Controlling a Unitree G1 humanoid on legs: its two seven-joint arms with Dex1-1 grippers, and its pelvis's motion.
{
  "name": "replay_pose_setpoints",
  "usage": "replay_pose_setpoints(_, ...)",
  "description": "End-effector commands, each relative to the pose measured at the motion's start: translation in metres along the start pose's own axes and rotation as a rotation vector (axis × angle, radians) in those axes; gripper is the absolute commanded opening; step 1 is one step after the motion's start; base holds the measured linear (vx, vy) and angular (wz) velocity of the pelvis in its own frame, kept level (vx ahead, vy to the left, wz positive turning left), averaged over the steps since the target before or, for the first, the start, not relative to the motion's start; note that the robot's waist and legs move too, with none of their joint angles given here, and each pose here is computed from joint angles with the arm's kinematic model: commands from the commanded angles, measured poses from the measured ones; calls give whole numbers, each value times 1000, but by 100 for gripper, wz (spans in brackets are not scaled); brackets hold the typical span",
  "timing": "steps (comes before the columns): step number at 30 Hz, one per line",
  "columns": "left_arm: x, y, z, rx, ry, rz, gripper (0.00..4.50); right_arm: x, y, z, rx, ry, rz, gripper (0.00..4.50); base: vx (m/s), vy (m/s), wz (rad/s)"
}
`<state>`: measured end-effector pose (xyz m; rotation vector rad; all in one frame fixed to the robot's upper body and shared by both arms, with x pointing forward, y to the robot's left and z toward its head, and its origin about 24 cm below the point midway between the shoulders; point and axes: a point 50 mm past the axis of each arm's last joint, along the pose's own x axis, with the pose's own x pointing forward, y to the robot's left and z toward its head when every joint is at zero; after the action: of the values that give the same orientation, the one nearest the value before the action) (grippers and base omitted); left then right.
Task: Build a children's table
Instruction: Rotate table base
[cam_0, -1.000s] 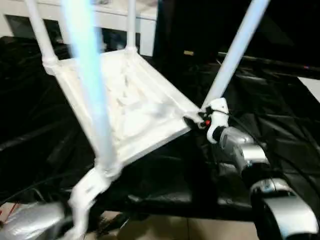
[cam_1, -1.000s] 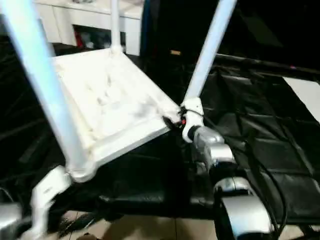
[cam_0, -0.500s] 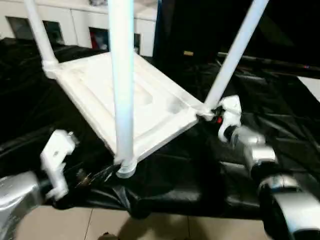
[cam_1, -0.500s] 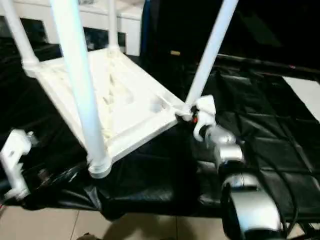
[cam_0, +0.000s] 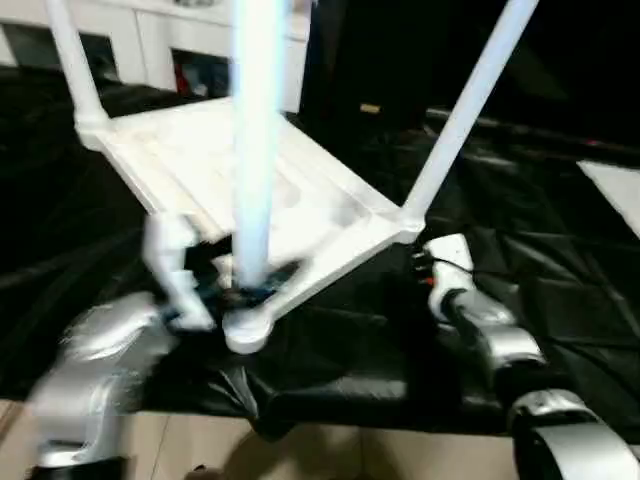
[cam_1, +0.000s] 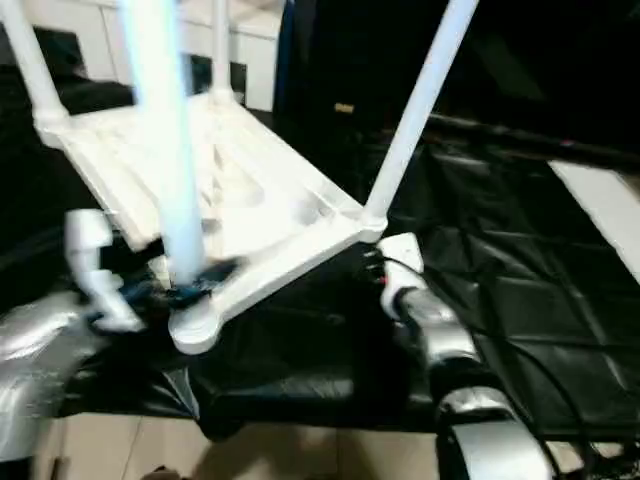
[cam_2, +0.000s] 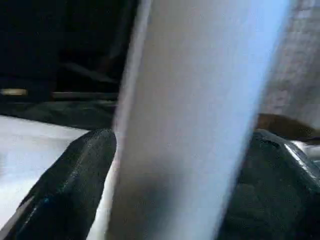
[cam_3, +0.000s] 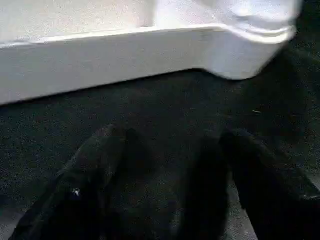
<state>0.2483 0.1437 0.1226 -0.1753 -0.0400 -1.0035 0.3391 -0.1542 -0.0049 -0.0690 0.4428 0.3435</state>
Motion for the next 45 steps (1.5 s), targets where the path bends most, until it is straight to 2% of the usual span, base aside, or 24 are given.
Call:
replay_pose_setpoints(1,16,-11,1,-30,-15,-105,443,2,-1,5,-25,5,-9,354,0,0,0)
replay_pose_setpoints(3,34,-22,1,-50,-31,-188,443,6,3,8,-21,12,-13,354,0,0,0)
replay_pose_setpoints(5,42,-29,-1,-49,-19,-249,443,10,9,11,-13,10,-10,354,0,0,0)
replay_pose_setpoints(8,47,-37,-8,-45,20,-298,443,14,20,12,-13,14,11,354,0,0,0)
replay_pose_setpoints(12,51,-47,-12,-43,45,-348,443,20,42,18,9,-12,78,354,0,0,0)
replay_pose_setpoints(13,60,-47,-14,-15,61,-351,443,23,53,22,1,-23,116,354,0,0,0)
replay_pose_setpoints(15,66,-44,-15,3,67,-331,443,25,58,22,-18,-22,128,354,0,0,0)
replay_pose_setpoints(22,84,-30,-21,97,110,-273,443,26,59,27,-11,-33,110,354,0,0,0)
replay_pose_setpoints(23,90,-26,-21,129,116,-271,443,26,61,27,4,-41,143,354,0,0,0)
replay_pose_setpoints(26,96,-24,-20,151,121,-272,443,26,65,27,-11,-41,163,354,0,0,0)
replay_pose_setpoints(28,103,-20,-19,167,115,-256,443,26,66,26,14,-53,171,354,0,0,0)
replay_pose_setpoints(30,104,-12,-20,215,129,-211,443,27,62,25,22,-53,109,354,0,0,0)
replay_pose_setpoints(32,102,0,-20,254,126,-152,443,26,52,24,70,-57,21,354,0,0,0)
replay_pose_setpoints(33,102,0,-20,254,126,-152,443,26,52,24,70,-57,21,354,0,0,0)
replay_pose_setpoints(37,96,10,-20,253,146,-150,443,20,34,24,95,-106,-5,354,0,0,0)
replay_pose_setpoints(41,77,13,-24,160,148,-254,443,6,6,23,43,-165,-11,354,0,0,0)
replay_pose_setpoints(45,53,18,-34,186,226,-302,443,-8,-9,21,-2,-198,34,354,0,0,0)
